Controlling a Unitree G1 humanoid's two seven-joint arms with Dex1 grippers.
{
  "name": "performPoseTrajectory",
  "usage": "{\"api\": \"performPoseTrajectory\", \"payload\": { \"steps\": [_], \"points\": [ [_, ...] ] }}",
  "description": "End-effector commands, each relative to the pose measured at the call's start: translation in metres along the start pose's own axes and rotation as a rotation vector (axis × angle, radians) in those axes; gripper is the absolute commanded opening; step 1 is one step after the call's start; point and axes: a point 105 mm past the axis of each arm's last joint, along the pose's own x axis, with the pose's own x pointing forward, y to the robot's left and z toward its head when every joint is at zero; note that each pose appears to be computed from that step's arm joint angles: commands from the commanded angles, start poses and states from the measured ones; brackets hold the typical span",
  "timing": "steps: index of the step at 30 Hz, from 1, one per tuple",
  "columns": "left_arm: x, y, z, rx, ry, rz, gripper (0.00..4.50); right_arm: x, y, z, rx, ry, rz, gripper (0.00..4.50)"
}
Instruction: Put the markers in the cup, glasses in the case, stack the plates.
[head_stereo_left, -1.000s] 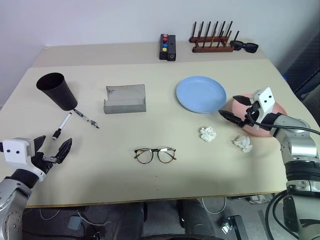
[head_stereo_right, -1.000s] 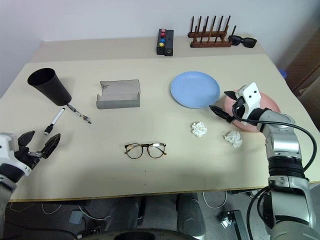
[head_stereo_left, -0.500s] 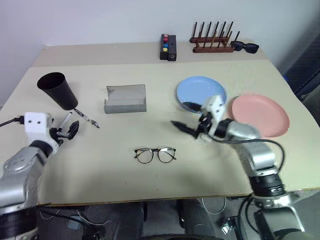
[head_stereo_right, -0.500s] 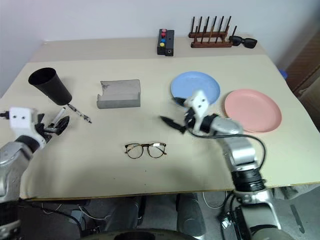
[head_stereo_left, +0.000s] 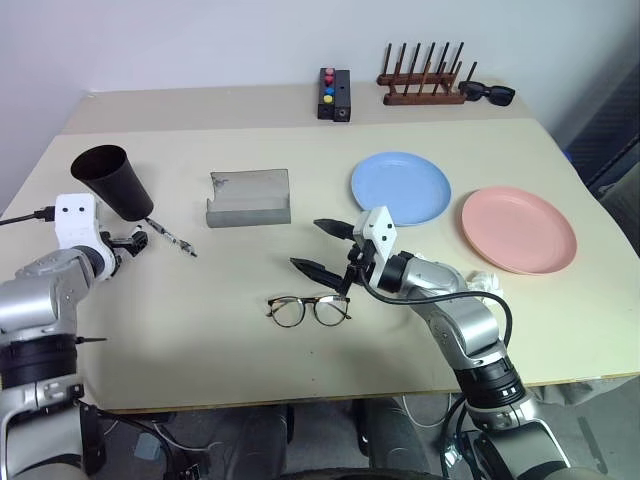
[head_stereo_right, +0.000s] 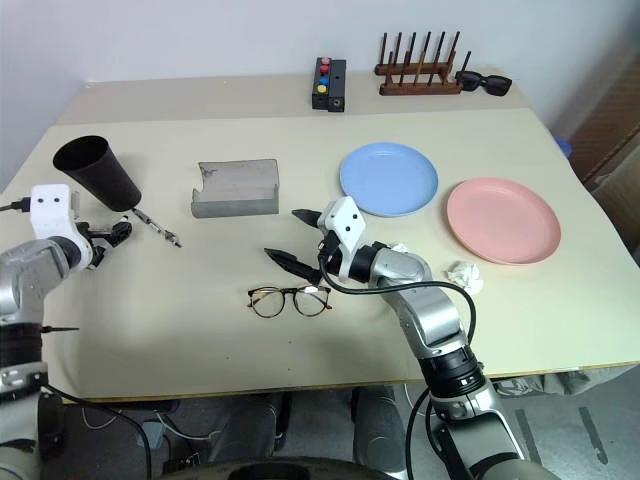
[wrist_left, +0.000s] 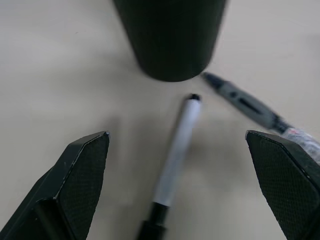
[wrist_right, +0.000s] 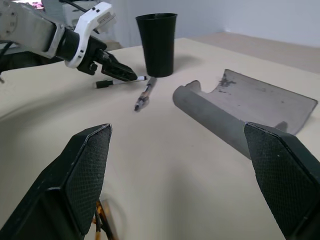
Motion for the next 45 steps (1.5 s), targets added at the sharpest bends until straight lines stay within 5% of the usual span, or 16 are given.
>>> {"api": "performPoseTrajectory", "payload": {
  "steps": [1, 9, 12, 19, 20, 27, 34, 39, 42, 45],
  "points": [
    [0.004, 0.011, 0.003, -0.003, 0.074, 0.006, 4.47, 0.004, 0.004, 0.013, -0.033, -0.052, 0.012, 4.29],
    [0.013, 0.005, -0.016, -0.028, 0.215, -0.126, 4.47, 0.006, 0.006, 0.014, -0.03, -0.06, 0.018, 4.29],
    [0.013, 0.008, -0.015, -0.027, 0.216, -0.125, 3.6, 0.007, 0.007, 0.014, -0.028, -0.061, 0.019, 4.5],
    [0.011, 0.016, -0.008, -0.034, 0.172, -0.099, 0.2, 0.009, 0.008, 0.013, -0.023, -0.064, 0.027, 4.5],
    [0.009, 0.017, -0.005, -0.026, 0.149, -0.095, 0.04, 0.009, 0.008, 0.013, -0.023, -0.065, 0.028, 4.5],
    [-0.017, 0.019, 0.009, 0.079, 0.015, -0.116, 0.04, 0.01, 0.008, 0.016, -0.025, -0.074, 0.039, 4.5],
    [-0.069, -0.029, 0.027, 0.261, -0.308, -0.386, 0.04, 0.019, 0.01, 0.024, -0.022, -0.112, 0.075, 4.5],
    [-0.087, -0.036, 0.086, 0.186, -0.66, -0.312, 0.04, 0.028, 0.014, 0.029, -0.021, -0.137, 0.107, 4.5],
    [-0.093, -0.014, 0.135, 0.147, -0.886, -0.08, 0.04, 0.032, 0.016, 0.031, -0.018, -0.147, 0.124, 4.5],
    [-0.09, 0.006, 0.159, 0.131, -0.974, 0.106, 0.04, 0.033, 0.018, 0.032, -0.019, -0.151, 0.133, 4.5]
  ]
}}
